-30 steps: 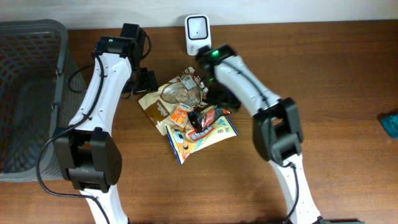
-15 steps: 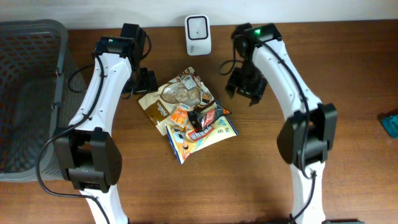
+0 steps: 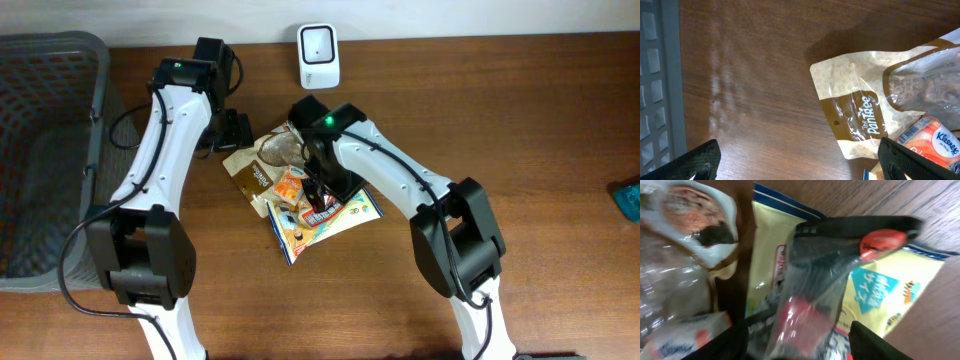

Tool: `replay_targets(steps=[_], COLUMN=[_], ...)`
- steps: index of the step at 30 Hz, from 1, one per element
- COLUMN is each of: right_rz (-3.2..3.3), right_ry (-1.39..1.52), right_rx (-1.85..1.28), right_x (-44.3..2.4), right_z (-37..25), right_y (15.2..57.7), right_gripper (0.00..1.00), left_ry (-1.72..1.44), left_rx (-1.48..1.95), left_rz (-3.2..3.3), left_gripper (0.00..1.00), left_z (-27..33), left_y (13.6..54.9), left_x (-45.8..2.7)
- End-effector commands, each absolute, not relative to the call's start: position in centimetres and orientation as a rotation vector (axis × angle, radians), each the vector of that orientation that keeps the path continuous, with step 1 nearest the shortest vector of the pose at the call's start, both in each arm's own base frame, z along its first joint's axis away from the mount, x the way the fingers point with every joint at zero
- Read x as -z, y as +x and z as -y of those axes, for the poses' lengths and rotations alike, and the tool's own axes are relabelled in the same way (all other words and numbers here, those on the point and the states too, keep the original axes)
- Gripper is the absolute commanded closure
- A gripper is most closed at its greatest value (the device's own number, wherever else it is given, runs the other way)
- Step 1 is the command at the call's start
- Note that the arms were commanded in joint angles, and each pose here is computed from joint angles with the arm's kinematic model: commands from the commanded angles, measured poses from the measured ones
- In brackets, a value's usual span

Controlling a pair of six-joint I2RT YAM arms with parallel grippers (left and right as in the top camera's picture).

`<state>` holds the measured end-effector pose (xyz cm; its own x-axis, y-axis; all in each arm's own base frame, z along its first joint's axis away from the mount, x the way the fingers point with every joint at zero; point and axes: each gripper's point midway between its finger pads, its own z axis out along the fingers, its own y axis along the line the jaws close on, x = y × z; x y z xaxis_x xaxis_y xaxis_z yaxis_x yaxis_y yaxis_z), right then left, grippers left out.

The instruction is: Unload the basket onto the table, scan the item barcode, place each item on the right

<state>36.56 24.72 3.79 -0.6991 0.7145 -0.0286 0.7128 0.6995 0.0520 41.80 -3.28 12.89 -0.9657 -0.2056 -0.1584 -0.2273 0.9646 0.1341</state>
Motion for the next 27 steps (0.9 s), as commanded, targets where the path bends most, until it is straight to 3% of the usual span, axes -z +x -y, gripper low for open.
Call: replay_targets(steps=[1, 2, 3, 4, 8, 13, 18, 22, 25, 27], right_rz=[-2.867, -2.858, -2.842, -2.835, -2.862, -2.909, -2.895, -2.986, -3.126, -3.153], right_ry=[1.254, 1.252, 1.247, 1.244, 1.158, 0.903, 0.835, 0.789, 0.479, 0.391], right_rx=[-0.058, -0.040, -0.023, -0.016, -0.016, -0.057, -0.036, 0.029, 0.036, 0.025], right_x=[-2.0, -1.8, -1.8, -1.8, -2.0, -5.3, -7.2, -5.4, -2.1, -0.5], right_z=[-24.8, -24.4, -24.1, -23.9, -23.1, -18.3, -7.4, -2.5, -2.5, -3.3], right_y=[35.7, 35.7, 35.9, 36.0, 36.8, 41.5, 45.6, 44.0, 41.8, 41.0], right_gripper=[0.36, 0.38, 0.49, 0.53, 0.54, 0.59, 0.59, 0.59, 0.58, 0.39], left_ry=[-0.353, -0.353, -0.352, -0.353, -0.353, -0.353, -0.353, -0.353, -0.353, -0.353], left_rx=[-0.222, -0.222, -0.222, -0.222, -0.222, -0.222, -0.222, -0.222, -0.222, -0.222], left_rz=[-2.969, -2.969, -2.969, -2.969, -2.969, -2.969, -2.969, -2.969, -2.969, -2.969], left_gripper=[0.01, 0.01, 0.01, 0.01, 0.01, 0.01, 0.01, 0.01, 0.01, 0.01], left_z=[3.4, 3.4, 3.4, 3.4, 3.4, 3.4, 3.4, 3.4, 3.4, 3.4], left_y=[41.8, 41.8, 41.8, 41.8, 41.8, 41.8, 41.8, 41.8, 41.8, 41.8], left_x=[-12.8, -12.8, -12.8, -12.8, -12.8, -12.8, -12.8, -12.8, -12.8, -12.8])
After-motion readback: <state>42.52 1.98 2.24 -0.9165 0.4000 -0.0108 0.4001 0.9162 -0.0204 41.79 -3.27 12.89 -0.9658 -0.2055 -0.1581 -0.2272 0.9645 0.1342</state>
